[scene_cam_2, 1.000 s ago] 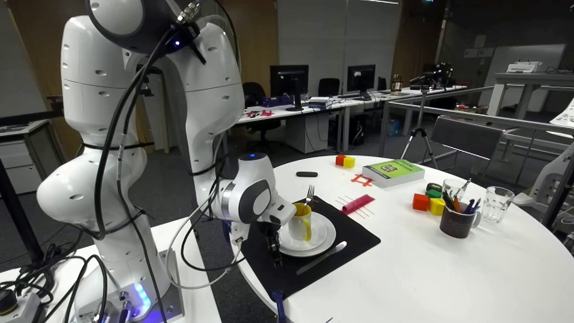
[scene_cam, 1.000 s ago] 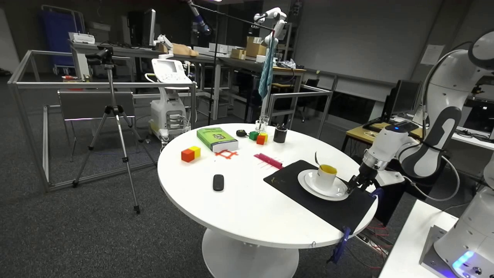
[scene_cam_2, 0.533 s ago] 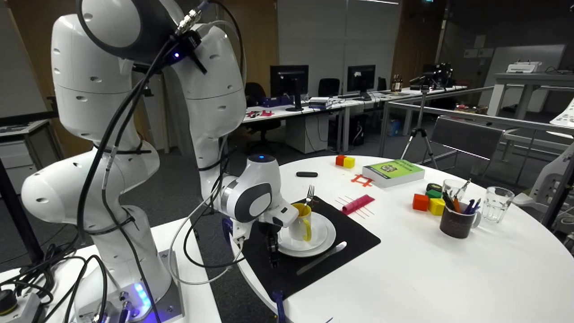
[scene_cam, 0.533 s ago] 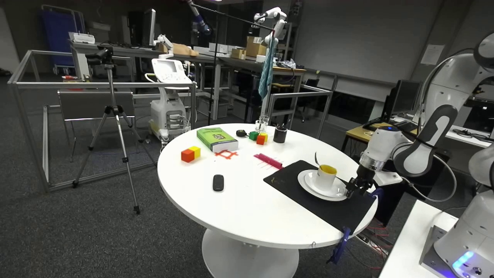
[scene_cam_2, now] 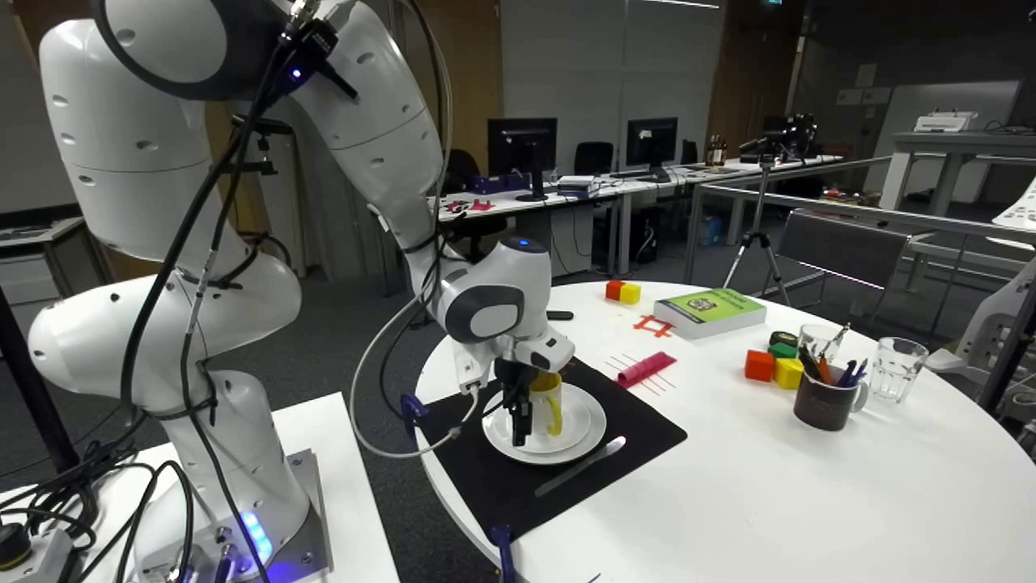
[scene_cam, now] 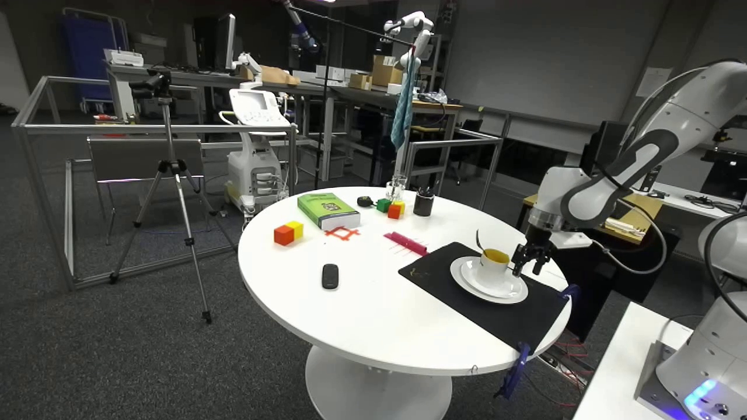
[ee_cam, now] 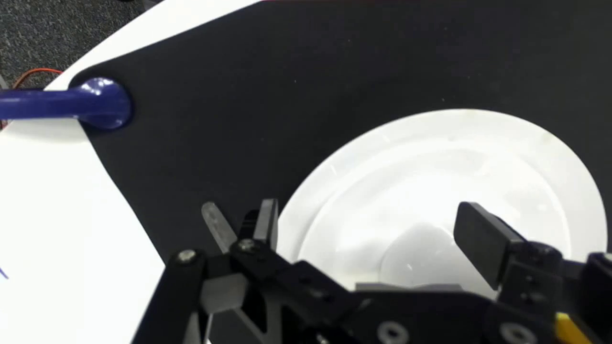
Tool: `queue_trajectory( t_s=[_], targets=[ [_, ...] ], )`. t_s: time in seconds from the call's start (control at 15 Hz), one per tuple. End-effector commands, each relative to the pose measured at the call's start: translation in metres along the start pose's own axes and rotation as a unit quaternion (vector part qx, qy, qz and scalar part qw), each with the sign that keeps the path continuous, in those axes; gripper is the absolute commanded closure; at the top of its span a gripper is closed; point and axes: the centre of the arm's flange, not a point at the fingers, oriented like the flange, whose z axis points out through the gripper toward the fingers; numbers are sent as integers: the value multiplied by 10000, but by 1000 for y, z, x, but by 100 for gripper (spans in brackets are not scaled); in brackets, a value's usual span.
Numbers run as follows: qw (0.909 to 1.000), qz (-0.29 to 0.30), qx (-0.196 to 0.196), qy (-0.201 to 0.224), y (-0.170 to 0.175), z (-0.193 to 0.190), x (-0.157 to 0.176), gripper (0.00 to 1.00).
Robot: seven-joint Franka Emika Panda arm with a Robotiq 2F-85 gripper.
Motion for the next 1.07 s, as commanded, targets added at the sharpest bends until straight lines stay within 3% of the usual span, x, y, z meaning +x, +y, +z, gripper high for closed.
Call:
queue_trajectory(
  t_s=[0.0, 0.53, 1.0],
  targets=[
    [9998, -115, -119, -121, 5, -86, 16, 0],
    [9990, -218, -200, -328, 14, -195, 56, 0],
    [9953, -415, -681, -549, 48, -222, 68, 0]
  ],
)
